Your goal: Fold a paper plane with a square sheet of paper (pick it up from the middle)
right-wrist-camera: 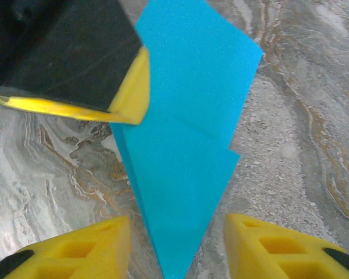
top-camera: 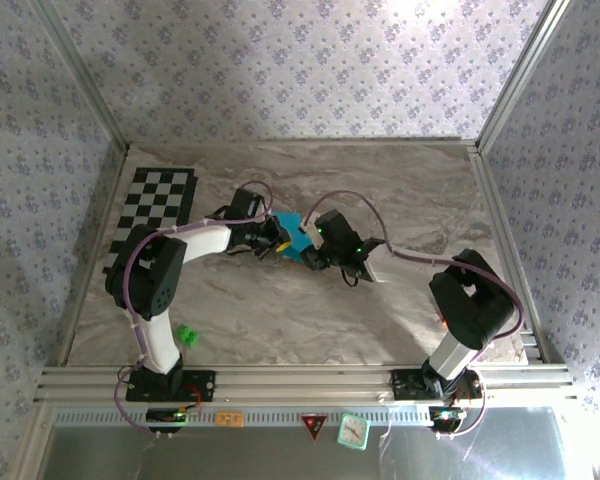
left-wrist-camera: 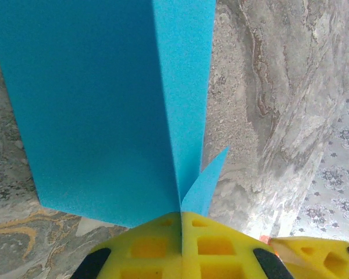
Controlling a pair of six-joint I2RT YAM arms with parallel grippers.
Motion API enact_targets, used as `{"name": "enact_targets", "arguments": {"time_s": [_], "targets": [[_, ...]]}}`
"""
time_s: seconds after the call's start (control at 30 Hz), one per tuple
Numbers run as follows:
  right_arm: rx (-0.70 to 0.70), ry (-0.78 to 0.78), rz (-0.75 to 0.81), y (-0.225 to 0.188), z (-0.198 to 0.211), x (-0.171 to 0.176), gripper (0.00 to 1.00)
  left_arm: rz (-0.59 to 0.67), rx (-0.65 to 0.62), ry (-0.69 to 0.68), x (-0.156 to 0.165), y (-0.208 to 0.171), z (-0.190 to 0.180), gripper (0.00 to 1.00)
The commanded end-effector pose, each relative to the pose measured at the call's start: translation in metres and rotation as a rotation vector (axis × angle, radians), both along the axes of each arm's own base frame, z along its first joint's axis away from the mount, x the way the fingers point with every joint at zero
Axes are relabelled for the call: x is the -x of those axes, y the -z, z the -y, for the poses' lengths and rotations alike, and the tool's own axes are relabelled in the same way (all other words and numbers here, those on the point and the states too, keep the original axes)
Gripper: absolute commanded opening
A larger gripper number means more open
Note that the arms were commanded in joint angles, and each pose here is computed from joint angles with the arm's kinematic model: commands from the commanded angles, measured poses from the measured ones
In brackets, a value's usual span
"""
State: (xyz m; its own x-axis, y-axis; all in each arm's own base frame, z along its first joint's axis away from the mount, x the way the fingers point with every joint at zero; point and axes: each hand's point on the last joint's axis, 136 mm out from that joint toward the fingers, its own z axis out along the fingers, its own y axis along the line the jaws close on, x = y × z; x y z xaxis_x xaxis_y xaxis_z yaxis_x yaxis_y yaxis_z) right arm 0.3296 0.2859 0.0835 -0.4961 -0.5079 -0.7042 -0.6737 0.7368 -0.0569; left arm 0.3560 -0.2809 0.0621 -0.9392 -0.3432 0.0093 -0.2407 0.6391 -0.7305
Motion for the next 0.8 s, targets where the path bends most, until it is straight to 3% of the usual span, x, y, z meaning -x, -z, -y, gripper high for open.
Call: {"name": "enact_targets", "arguments": {"time_s": [0.0,0.33,0.77], "targets": [[0.028,-0.071,0.023,0.009,-0.01,0.003,0.41,-0.002,-0.003,-0.009,-0.003,-0.011,0.003,0.06],[0.012,-0.022,-0.068,0.035,-0.02,0.001,0.39,-0.011,-0.001,-0.016,-0.003,-0.011,0.004,0.06],[0.031,0.052,-0.051,0.041,-0.015,-0.011,0.34,-0.024,0.006,-0.003,0.0,-0.009,0.009,0.06]]}}
